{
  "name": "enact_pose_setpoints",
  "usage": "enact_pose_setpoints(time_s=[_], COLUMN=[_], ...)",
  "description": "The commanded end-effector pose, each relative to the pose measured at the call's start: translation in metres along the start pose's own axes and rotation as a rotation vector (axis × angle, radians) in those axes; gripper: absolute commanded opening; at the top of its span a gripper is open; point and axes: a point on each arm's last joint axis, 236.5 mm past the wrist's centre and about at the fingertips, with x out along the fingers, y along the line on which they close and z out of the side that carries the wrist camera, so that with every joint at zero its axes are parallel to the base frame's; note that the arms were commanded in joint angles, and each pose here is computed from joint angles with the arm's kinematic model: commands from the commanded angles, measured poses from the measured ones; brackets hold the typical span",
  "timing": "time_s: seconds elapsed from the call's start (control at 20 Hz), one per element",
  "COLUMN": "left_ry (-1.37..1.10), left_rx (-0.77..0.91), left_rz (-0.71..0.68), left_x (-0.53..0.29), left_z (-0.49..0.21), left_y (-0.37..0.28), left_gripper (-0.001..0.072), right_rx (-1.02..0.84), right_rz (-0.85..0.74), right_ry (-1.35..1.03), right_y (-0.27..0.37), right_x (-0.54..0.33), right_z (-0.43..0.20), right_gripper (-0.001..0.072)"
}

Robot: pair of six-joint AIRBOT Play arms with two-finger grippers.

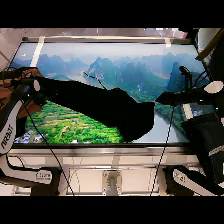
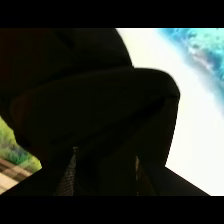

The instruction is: Fold the clothes and pants, and hang the long-sleeved shirts on hangers.

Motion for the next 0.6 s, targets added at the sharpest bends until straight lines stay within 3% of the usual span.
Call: enact_pose_setpoints(time_s=[0.0,0.1,0.15,0.2,0.3,0.55], left_ry=[-0.059,-0.114,-0.131,-0.143,-0.158,-0.385], left_rx=[-0.17,-0.173,-0.186,-0.206,-0.203,0.111], left_rz=[-0.09,-0.124,-0.147,-0.173,-0.197,-0.377], left_x=[0.012,0.015,0.016,0.015,0.006,-0.126], left_z=[0.025,0.039,0.043,0.047,0.053,0.076], left_y=[-0.002,-0.009,-0.013,-0.019,-0.026,-0.105], left_gripper=[0.07,0.0669,0.0473,0.0002,0.0009,0.0009], right_rx=[0.007,0.023,0.027,0.027,0.019,-0.124], right_rz=[-0.024,-0.036,-0.038,-0.039,-0.044,-0.2], right_ry=[-0.067,-0.1,-0.107,-0.107,-0.102,-0.01], right_y=[-0.005,-0.009,-0.009,-0.009,-0.009,-0.024], right_x=[0.0,-0.001,-0.001,-0.001,-0.003,-0.044], right_z=[0.016,0.024,0.025,0.025,0.024,0.024], right_gripper=[0.0409,0.0409,0.0408,0.0408,0.0408,0.0407])
